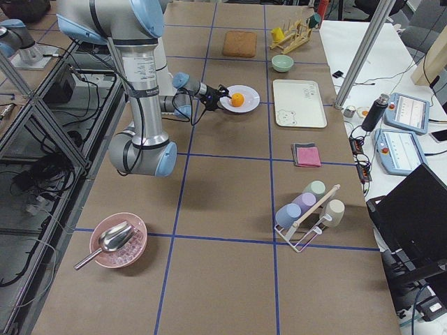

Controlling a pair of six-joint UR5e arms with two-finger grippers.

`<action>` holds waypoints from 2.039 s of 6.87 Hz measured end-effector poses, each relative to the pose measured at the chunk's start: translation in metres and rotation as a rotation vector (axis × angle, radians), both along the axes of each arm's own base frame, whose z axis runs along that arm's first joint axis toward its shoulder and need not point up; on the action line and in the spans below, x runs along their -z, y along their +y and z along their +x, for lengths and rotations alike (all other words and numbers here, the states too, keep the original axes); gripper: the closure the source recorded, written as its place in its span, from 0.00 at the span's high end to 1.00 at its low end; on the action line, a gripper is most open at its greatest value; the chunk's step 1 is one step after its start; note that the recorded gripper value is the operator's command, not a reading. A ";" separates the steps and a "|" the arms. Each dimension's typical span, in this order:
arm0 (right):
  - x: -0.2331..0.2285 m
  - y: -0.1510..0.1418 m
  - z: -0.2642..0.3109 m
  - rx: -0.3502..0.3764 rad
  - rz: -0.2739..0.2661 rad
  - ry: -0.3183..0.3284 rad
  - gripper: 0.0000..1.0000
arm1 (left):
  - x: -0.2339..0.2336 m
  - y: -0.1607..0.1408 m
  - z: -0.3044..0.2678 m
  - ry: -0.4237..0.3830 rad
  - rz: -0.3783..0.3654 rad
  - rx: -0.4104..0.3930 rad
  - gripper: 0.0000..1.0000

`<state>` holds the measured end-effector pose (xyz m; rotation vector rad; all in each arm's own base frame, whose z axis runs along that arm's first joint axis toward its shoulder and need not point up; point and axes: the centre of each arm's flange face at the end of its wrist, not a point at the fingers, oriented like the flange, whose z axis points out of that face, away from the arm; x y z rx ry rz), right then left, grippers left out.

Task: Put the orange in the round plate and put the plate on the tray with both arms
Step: 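Lower the right gripper to the white plate rim nearest the robot and grip it, then slide the plate with the right gripper onto the cream bear tray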

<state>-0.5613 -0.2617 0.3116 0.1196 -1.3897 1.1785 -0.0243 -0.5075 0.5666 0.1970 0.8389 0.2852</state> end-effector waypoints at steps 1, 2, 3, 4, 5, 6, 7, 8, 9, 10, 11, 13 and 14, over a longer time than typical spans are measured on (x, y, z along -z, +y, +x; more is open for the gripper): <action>0.003 -0.003 -0.006 -0.003 -0.001 0.002 0.65 | -0.001 0.001 0.000 0.000 -0.002 0.000 0.99; 0.009 -0.007 -0.014 -0.008 -0.003 0.003 0.65 | -0.004 0.003 -0.001 -0.001 -0.007 0.001 0.99; 0.009 -0.012 -0.025 -0.014 -0.006 0.013 0.69 | -0.006 0.005 -0.001 -0.001 -0.010 0.001 0.99; 0.008 -0.016 -0.032 -0.019 -0.009 0.024 0.67 | -0.007 0.006 -0.002 -0.001 -0.013 0.001 0.99; 0.005 -0.018 -0.037 -0.020 -0.010 0.033 0.22 | -0.010 0.008 -0.002 -0.001 -0.016 0.001 0.99; 0.006 -0.019 -0.040 -0.023 -0.012 0.032 0.00 | -0.014 0.012 -0.002 -0.001 -0.019 0.001 0.99; 0.008 -0.020 -0.041 -0.028 -0.016 0.024 0.00 | -0.017 0.016 -0.002 -0.001 -0.023 0.001 0.99; 0.012 -0.022 -0.039 -0.034 -0.016 0.011 0.00 | -0.020 0.018 -0.002 -0.001 -0.025 0.001 0.99; 0.019 -0.027 -0.033 -0.044 -0.015 -0.008 0.00 | -0.021 0.019 -0.003 -0.001 -0.028 0.002 0.99; 0.028 -0.035 -0.023 -0.065 -0.009 -0.030 0.00 | -0.023 0.020 -0.003 0.000 -0.035 0.005 0.99; 0.042 -0.046 -0.007 -0.099 0.000 -0.060 0.00 | -0.024 0.022 -0.003 0.001 -0.046 0.011 0.99; 0.075 -0.087 0.038 -0.195 0.020 -0.129 0.00 | -0.027 0.024 -0.009 0.000 -0.068 0.037 0.99; 0.085 -0.117 0.057 -0.249 0.025 -0.142 0.00 | -0.028 0.026 -0.011 -0.001 -0.073 0.045 0.99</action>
